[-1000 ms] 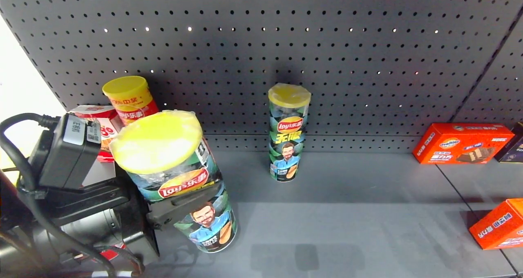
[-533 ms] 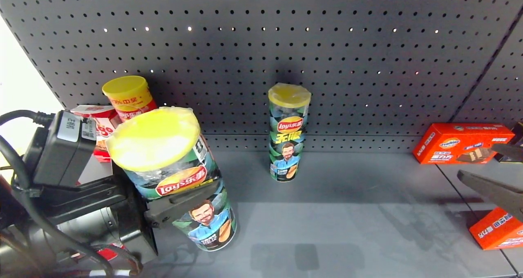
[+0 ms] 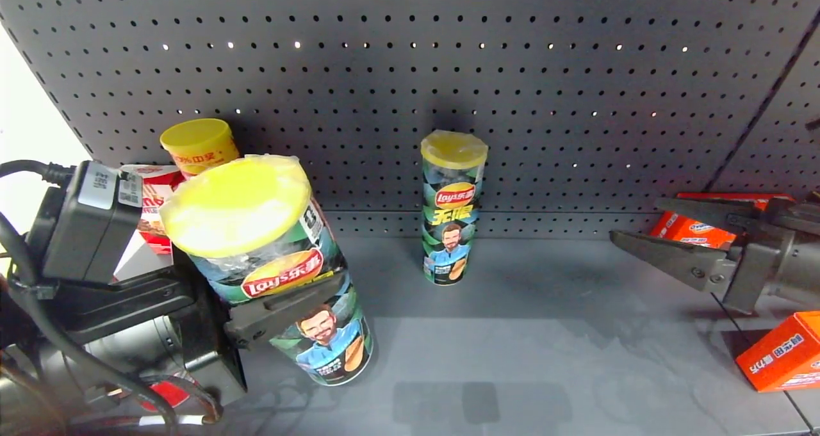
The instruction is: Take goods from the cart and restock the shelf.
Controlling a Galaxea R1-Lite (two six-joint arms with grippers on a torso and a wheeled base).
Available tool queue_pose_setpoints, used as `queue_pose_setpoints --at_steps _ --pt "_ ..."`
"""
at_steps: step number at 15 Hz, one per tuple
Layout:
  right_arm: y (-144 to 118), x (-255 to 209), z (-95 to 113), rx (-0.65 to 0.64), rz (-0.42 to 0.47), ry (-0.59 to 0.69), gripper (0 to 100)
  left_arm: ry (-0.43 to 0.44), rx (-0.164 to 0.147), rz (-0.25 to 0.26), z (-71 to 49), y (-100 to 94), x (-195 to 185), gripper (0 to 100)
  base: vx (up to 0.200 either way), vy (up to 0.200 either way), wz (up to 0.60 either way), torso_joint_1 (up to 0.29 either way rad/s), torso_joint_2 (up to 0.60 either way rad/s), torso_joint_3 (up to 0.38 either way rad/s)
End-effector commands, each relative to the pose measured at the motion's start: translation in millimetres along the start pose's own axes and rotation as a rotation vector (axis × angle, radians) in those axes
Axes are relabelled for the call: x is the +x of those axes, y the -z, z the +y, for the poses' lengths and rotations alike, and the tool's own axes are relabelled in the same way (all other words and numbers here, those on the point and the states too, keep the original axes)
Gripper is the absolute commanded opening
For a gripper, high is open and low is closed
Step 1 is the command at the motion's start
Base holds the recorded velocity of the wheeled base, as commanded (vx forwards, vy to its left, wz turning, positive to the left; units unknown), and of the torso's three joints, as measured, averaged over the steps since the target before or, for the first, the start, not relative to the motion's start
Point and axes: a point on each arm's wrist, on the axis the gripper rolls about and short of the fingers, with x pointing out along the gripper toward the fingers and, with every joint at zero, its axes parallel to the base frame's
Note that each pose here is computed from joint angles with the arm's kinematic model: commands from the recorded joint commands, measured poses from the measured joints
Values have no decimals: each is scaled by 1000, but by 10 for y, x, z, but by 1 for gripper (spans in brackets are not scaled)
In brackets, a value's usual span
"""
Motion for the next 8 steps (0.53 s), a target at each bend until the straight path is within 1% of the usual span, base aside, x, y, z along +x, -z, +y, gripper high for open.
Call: queue_pose_setpoints --at_steps 1,2,5,7,8 --pt "34 335 -75 11 56 -25 100 -1 1 -4 7 -13 8 0 0 0 0 0 0 0" --pt "-1 456 -94 6 53 -46 100 -3 1 -2 7 -11 8 0 0 0 0 0 0 0" --pt "-144 714 -132 -38 15 -179 100 -6 -1 1 15 -3 20 0 0 0 0 0 0 0" --pt "-138 799 -132 -41 8 -293 100 -9 -1 1 19 -3 18 0 0 0 0 0 0 0" --pt "-120 862 -145 -55 -11 -340 100 -9 -1 1 19 -3 18 0 0 0 0 0 0 0"
